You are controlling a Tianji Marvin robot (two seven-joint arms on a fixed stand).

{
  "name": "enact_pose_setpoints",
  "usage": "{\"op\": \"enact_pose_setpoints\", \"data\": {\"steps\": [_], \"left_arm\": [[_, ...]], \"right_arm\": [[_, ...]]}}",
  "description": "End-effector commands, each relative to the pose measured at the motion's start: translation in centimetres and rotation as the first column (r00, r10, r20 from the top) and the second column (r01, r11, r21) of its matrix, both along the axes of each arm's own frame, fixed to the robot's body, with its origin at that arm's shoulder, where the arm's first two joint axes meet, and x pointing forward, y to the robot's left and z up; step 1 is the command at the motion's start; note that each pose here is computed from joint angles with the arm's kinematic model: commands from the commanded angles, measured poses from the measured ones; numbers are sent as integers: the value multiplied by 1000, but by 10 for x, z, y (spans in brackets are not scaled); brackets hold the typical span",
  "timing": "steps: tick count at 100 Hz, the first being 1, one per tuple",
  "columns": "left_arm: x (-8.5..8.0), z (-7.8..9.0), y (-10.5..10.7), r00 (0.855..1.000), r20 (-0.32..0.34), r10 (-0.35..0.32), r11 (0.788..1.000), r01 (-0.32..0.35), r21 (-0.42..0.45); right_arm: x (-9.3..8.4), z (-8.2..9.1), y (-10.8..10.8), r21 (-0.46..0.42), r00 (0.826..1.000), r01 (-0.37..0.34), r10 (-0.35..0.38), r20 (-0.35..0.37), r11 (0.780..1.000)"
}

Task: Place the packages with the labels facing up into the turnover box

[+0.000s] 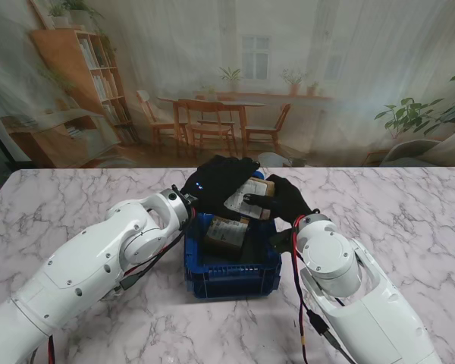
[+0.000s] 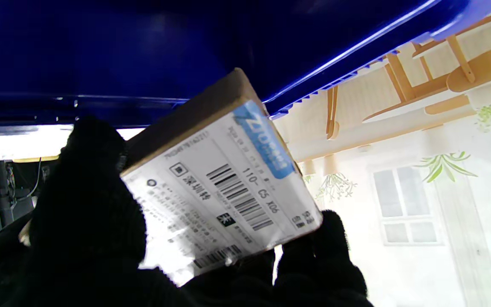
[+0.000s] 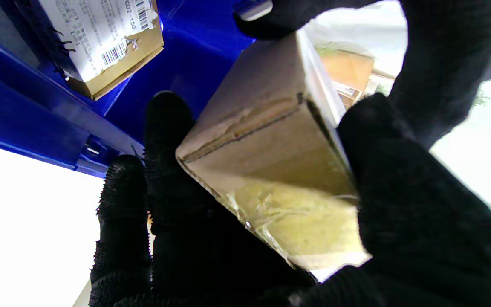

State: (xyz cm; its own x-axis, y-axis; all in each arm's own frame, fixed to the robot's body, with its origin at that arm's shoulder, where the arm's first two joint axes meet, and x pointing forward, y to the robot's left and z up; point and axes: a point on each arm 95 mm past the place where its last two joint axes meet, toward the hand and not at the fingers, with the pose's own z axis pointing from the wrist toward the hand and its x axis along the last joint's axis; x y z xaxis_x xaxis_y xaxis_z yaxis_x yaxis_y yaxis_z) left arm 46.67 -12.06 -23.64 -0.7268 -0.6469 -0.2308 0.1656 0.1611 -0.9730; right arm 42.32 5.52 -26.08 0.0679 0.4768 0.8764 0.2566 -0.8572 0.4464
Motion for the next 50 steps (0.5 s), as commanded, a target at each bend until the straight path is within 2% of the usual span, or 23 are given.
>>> {"op": "enact_pose_setpoints", "data": {"steps": [1, 18, 31, 50], "left_arm": [[4, -8, 6, 1000, -8, 25, 999, -24, 39], [6, -10, 8, 999, 9, 35, 998, -35, 45], [7, -11, 7, 999, 31, 33, 999, -33, 12], [4, -8, 5, 1000, -2, 29, 999, -29, -28]], "right_arm": [[-3, 8, 8, 29, 1000, -17, 17, 7, 999], [-5, 10, 8, 39, 1000, -16, 16, -3, 999], [-6, 10, 8, 39, 1000, -20, 20, -10, 999], [-6, 9, 8, 30, 999, -23, 23, -22, 999]]}}
